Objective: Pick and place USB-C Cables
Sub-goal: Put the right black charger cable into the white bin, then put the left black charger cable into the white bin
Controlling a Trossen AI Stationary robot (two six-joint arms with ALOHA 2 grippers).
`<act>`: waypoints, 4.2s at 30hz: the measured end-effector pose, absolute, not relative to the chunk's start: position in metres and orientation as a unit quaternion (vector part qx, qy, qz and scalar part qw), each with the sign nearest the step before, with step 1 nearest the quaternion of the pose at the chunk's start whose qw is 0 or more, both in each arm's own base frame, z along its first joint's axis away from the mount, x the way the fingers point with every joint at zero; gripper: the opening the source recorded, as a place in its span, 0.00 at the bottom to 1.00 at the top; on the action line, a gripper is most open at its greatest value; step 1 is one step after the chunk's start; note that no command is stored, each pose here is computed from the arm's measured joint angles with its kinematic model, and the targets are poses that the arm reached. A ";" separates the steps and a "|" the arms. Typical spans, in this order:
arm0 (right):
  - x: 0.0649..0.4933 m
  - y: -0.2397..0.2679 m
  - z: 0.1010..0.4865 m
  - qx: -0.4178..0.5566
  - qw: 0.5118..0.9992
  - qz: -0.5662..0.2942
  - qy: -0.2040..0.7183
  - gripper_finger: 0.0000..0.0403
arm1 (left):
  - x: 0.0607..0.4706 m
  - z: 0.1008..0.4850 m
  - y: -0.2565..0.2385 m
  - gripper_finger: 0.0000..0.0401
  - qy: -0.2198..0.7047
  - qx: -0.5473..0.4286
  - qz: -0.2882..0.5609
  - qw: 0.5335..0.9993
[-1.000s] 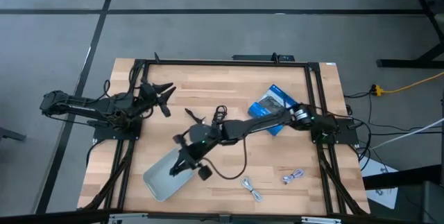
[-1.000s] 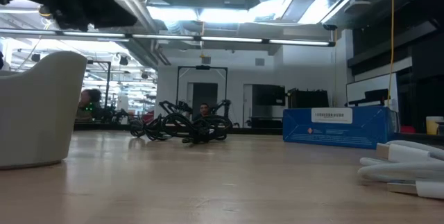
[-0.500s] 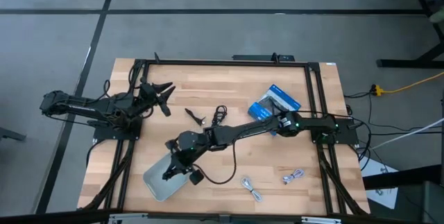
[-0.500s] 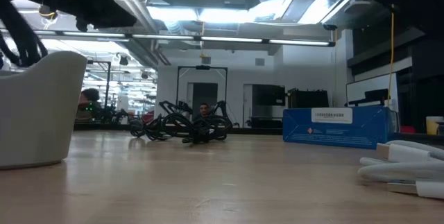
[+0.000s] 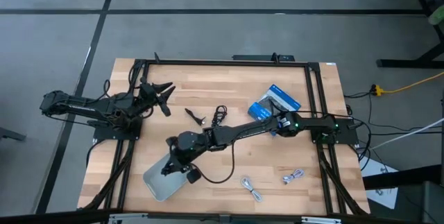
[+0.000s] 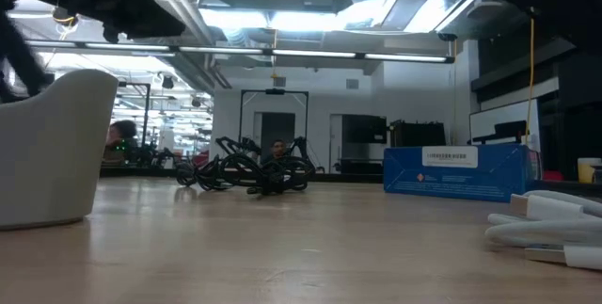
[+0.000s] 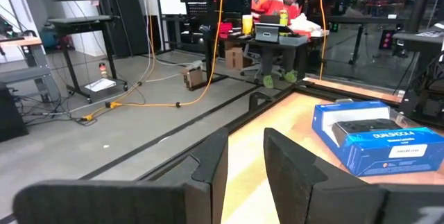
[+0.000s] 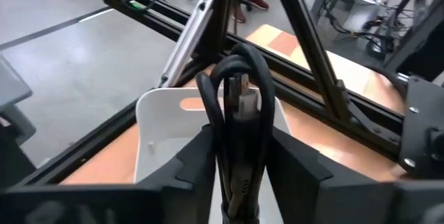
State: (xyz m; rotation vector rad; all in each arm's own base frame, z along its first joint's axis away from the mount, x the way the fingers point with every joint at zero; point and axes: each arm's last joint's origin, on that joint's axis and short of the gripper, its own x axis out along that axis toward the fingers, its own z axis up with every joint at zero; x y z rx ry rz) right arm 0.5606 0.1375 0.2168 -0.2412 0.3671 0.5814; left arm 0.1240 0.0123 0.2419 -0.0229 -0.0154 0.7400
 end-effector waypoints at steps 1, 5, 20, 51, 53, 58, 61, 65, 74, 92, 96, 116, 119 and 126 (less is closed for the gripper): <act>0.561 0.137 0.217 -0.118 0.934 0.284 0.179 0.33 | 0.124 0.242 0.012 0.22 -0.008 -0.011 0.362 0.932; 0.560 0.137 0.217 -0.119 0.934 0.284 0.180 0.35 | 0.124 0.242 0.012 0.22 -0.008 -0.011 0.361 0.932; 0.560 0.137 0.217 -0.119 0.934 0.284 0.180 0.36 | 0.124 0.242 0.012 0.22 -0.007 -0.011 0.361 0.932; 0.562 0.141 0.222 -0.108 0.941 0.282 0.156 0.64 | 0.124 0.242 0.012 0.22 -0.006 -0.009 0.361 0.932; 0.562 0.141 0.222 -0.108 0.941 0.282 0.152 0.65 | 0.124 0.242 0.012 0.22 -0.006 -0.009 0.361 0.932; 0.563 0.141 0.225 -0.109 0.943 0.281 0.139 0.65 | 0.124 0.242 0.012 0.22 -0.006 -0.009 0.361 0.932; 0.562 0.141 0.228 -0.113 0.944 0.280 0.135 0.64 | 0.124 0.242 0.012 0.22 -0.006 -0.009 0.361 0.932; 0.558 0.128 0.248 -0.141 0.951 0.235 0.140 0.64 | 0.124 0.242 0.012 0.22 -0.006 -0.009 0.361 0.932; 0.514 0.080 0.246 -0.164 0.882 -0.004 0.443 0.64 | 0.125 0.241 0.012 0.22 -0.007 -0.014 0.354 0.935; 0.497 0.039 0.208 -0.133 0.808 -0.038 0.572 0.64 | 0.113 0.221 0.014 0.22 0.083 0.005 0.414 0.906; 0.502 0.027 0.214 -0.118 0.824 -0.047 0.553 0.64 | 0.101 0.216 0.009 0.22 0.124 0.026 0.329 0.936; 0.533 -0.017 0.201 0.001 0.890 -0.075 0.450 0.64 | 0.094 0.195 0.004 0.21 0.114 -0.041 0.232 0.965; 0.535 -0.017 0.192 -0.001 0.886 -0.075 0.458 0.64 | 0.096 0.189 0.003 0.21 0.109 -0.059 0.229 0.965; 0.535 -0.018 0.190 0.011 0.885 -0.082 0.459 0.64 | 0.098 0.172 0.002 0.21 0.125 -0.077 0.209 0.967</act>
